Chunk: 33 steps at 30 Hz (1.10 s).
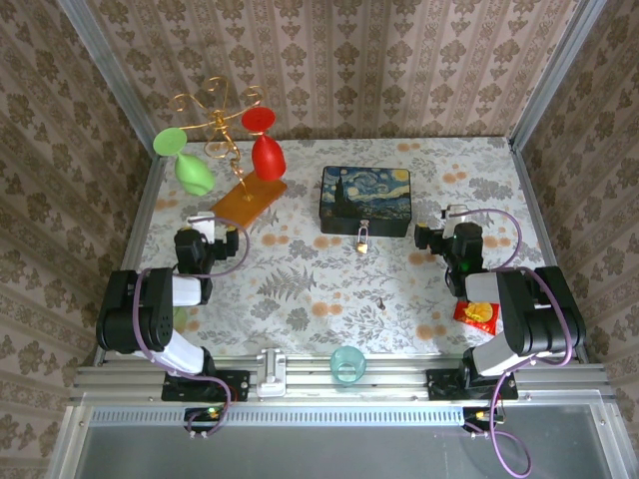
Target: Unlock the padlock with the key
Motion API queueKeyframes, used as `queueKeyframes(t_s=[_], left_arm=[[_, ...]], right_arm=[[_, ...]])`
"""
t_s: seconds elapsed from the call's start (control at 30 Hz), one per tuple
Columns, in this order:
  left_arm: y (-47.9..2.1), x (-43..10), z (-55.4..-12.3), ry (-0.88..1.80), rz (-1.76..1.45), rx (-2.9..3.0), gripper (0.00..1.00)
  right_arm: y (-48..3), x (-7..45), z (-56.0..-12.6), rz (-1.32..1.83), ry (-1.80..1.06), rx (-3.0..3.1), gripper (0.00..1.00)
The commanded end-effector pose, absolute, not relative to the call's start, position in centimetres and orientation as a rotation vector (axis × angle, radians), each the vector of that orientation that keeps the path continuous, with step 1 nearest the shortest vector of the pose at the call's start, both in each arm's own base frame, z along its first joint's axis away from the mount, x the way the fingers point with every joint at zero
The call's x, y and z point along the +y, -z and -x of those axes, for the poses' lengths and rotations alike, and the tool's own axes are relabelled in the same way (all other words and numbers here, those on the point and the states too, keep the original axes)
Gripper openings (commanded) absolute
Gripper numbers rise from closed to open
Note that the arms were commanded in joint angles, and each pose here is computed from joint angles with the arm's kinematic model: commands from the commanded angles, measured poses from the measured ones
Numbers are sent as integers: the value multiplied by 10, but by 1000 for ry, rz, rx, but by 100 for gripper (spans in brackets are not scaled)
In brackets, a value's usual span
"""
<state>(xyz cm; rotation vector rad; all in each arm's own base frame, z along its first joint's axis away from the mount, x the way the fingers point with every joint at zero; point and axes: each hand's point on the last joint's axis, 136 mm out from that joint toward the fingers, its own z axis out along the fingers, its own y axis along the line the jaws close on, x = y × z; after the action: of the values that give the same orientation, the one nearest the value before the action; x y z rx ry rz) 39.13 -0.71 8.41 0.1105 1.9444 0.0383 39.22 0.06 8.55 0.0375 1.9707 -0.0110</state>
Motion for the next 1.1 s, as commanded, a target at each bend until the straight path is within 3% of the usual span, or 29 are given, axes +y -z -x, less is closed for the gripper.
queueKeyframes(t_s=[0.0, 0.27, 0.6, 0.83, 1.07], left_arm=[[-96, -4, -401, -55, -113, 1903, 100], [-100, -1, -397, -56, -90, 1878, 100], [-133, 2, -375, -83, -69, 1783, 100], [-164, -39, -369, -168, -254, 1706, 100], [-206, -108, -351, -104, -335, 1652, 100]], right_arm=[[-96, -5, -400, -64, 31, 1928, 100], [-98, -4, -399, -57, 24, 1923, 100], [-145, 3, -385, -49, -18, 1923, 100], [-175, 23, -368, -203, -294, 1986, 100], [-167, 43, -332, -288, -441, 2166, 99]])
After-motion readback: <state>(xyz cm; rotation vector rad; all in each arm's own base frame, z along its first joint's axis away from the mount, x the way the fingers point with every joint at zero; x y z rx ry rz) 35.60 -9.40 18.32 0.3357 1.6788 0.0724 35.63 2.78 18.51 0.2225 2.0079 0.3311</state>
